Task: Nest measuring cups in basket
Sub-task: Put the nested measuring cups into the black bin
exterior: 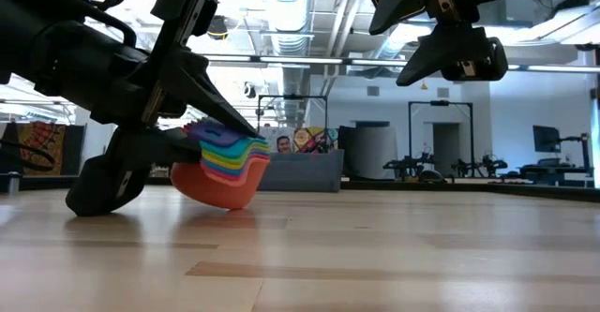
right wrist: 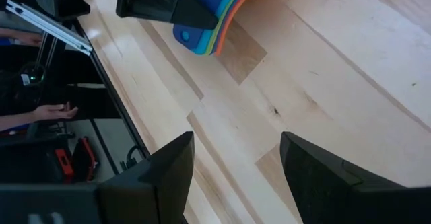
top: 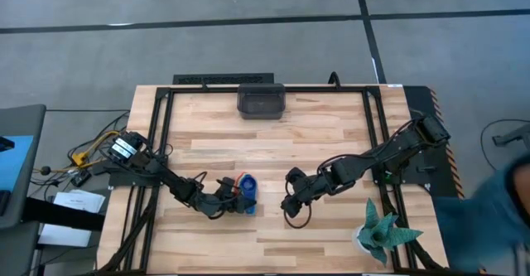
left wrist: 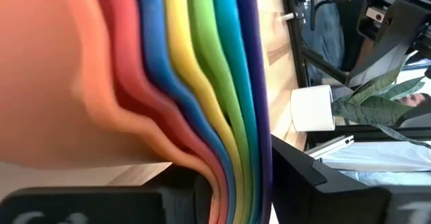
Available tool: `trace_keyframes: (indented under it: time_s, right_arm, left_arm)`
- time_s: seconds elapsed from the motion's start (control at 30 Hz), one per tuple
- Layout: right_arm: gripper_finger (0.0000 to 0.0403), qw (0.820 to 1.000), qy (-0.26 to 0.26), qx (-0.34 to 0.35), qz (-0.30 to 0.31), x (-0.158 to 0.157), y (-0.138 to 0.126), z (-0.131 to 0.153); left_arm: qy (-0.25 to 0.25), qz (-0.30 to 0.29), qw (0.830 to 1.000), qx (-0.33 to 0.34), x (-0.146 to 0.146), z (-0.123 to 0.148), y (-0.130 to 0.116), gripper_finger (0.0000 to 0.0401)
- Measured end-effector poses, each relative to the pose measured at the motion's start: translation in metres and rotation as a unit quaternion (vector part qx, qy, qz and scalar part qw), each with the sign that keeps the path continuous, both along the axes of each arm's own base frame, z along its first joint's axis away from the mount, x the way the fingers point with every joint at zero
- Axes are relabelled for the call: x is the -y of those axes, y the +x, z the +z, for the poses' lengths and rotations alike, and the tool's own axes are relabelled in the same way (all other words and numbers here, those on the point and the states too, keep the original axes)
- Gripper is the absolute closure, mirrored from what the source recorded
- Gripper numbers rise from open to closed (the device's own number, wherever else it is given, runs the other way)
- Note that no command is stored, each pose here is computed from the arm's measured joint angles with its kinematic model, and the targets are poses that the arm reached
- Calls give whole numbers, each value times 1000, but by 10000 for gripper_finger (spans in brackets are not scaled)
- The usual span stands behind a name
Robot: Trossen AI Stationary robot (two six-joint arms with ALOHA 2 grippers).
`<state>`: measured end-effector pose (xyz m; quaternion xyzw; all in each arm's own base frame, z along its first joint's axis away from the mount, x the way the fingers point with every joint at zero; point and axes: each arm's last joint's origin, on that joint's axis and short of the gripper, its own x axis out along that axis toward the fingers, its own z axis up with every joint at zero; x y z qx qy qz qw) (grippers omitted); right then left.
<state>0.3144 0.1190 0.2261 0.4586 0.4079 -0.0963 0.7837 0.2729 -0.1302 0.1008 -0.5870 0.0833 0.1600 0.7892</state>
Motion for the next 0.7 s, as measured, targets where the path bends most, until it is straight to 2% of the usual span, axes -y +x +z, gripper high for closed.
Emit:
trace_keyframes:
  time_s: [0.27,0.53,0.7]
  right_arm:
    - [158,1000,-2,1,2,0,0,0]
    - [158,1000,-7,2,8,0,0,0]
    - [158,1000,-8,2,8,0,0,0]
  left_arm:
    - [-1,1,1000,0,0,0,0,333]
    - [-4,3,1000,3,0,0,0,309]
    - [0,-1,1000,15,0,3,1,318]
